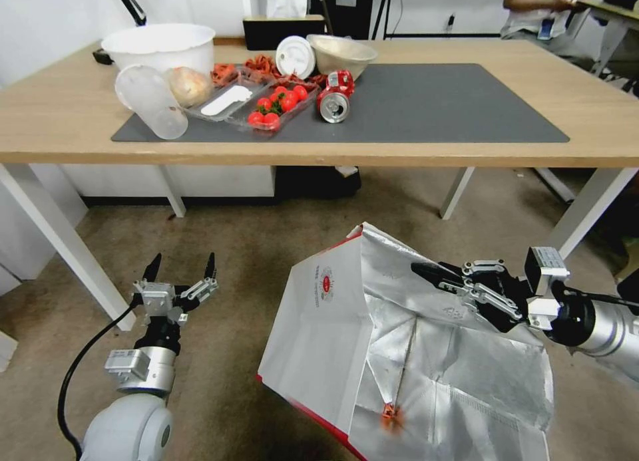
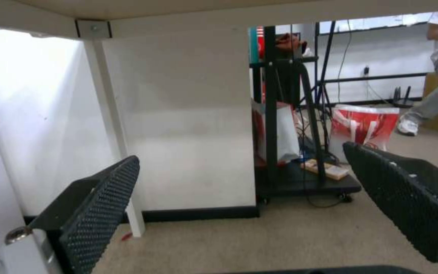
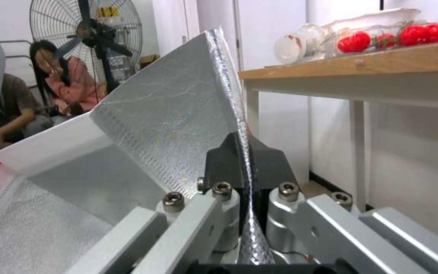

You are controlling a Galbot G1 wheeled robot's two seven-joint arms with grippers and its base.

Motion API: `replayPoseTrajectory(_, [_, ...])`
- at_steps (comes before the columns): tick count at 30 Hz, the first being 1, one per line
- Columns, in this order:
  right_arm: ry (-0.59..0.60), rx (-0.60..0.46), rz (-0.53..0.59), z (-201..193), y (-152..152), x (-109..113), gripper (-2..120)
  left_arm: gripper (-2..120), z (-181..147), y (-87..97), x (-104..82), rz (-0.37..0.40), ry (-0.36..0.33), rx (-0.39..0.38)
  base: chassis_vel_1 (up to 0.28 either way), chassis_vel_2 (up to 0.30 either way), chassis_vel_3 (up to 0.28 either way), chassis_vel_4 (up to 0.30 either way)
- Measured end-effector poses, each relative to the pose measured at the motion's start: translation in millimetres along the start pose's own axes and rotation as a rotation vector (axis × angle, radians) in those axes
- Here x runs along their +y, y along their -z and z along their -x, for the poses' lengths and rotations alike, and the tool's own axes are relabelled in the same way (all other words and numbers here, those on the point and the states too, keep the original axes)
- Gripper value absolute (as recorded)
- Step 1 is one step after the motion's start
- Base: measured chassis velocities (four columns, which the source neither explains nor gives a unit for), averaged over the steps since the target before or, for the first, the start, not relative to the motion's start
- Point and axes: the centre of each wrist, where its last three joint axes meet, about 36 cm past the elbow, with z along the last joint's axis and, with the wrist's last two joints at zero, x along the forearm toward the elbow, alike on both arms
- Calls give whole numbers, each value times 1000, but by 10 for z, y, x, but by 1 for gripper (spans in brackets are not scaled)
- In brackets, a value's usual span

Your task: Pick up the food delivery bag from the floor and place it on the table.

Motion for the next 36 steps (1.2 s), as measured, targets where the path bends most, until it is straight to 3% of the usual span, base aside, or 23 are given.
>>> replayPoseTrajectory(36, [-24,-14,24,-47,-73,-41,0,100,-19,7,-7,10,-15,25,0,0,0,0])
